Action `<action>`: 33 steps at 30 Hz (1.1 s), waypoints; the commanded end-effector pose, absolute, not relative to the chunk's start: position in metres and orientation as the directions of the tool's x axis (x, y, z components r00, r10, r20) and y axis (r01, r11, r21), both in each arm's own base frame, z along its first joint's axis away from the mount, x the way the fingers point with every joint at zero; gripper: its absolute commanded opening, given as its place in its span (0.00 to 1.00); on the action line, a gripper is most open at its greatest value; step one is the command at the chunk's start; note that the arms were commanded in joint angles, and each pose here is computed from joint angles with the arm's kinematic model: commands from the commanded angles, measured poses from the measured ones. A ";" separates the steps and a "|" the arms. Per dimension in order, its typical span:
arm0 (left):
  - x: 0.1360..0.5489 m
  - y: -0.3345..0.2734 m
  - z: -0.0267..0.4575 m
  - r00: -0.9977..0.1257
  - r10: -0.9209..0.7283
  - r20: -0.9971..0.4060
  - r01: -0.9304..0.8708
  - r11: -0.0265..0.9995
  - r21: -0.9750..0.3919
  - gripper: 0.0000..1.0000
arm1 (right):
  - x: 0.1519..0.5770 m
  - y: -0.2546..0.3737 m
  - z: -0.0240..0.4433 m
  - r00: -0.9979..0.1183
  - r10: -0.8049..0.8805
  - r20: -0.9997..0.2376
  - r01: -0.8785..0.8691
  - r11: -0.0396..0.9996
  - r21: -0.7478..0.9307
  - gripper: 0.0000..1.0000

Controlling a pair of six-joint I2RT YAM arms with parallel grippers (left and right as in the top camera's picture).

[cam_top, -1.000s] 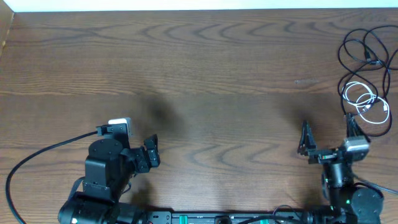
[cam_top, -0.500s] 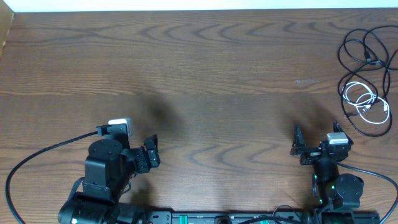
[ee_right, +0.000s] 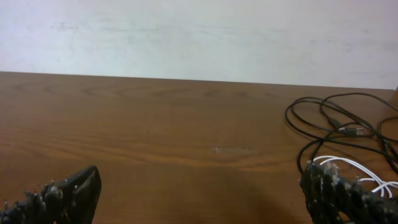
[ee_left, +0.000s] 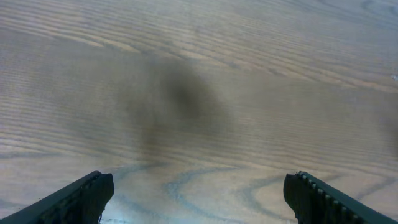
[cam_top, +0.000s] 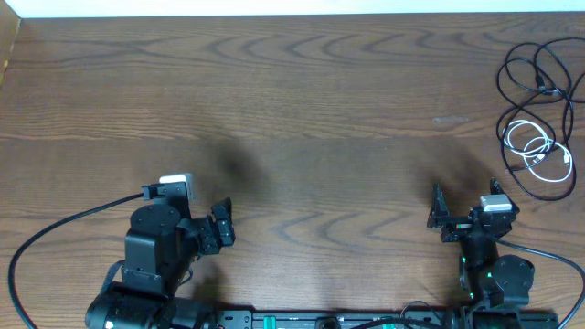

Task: Untangle cables

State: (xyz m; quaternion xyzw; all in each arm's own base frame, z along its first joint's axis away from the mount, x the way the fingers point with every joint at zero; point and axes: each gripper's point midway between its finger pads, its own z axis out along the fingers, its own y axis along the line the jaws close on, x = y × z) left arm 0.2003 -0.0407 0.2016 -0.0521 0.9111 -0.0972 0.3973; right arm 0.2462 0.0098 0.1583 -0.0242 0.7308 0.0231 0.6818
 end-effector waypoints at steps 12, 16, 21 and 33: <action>0.237 -0.016 0.167 -0.164 -0.227 -0.960 0.042 0.971 -0.237 0.93 | 0.246 0.012 0.158 -0.070 -0.015 -0.997 -0.073 0.997 -0.010 0.99; 0.244 -0.015 0.177 -0.026 -0.143 -0.989 0.070 0.987 -0.144 0.93 | 0.246 0.012 0.158 -0.070 -0.015 -0.997 -0.073 0.997 -0.010 0.99; 0.244 -0.018 0.143 -0.131 -0.042 -0.990 0.083 0.995 -0.053 0.93 | 0.246 0.012 0.158 -0.069 -0.015 -0.997 -0.073 0.997 -0.010 0.99; 0.243 -0.018 0.138 -0.150 -0.029 -0.988 0.086 0.995 -0.043 0.93 | 0.246 0.012 0.158 -0.069 -0.015 -0.997 -0.073 0.997 -0.010 0.99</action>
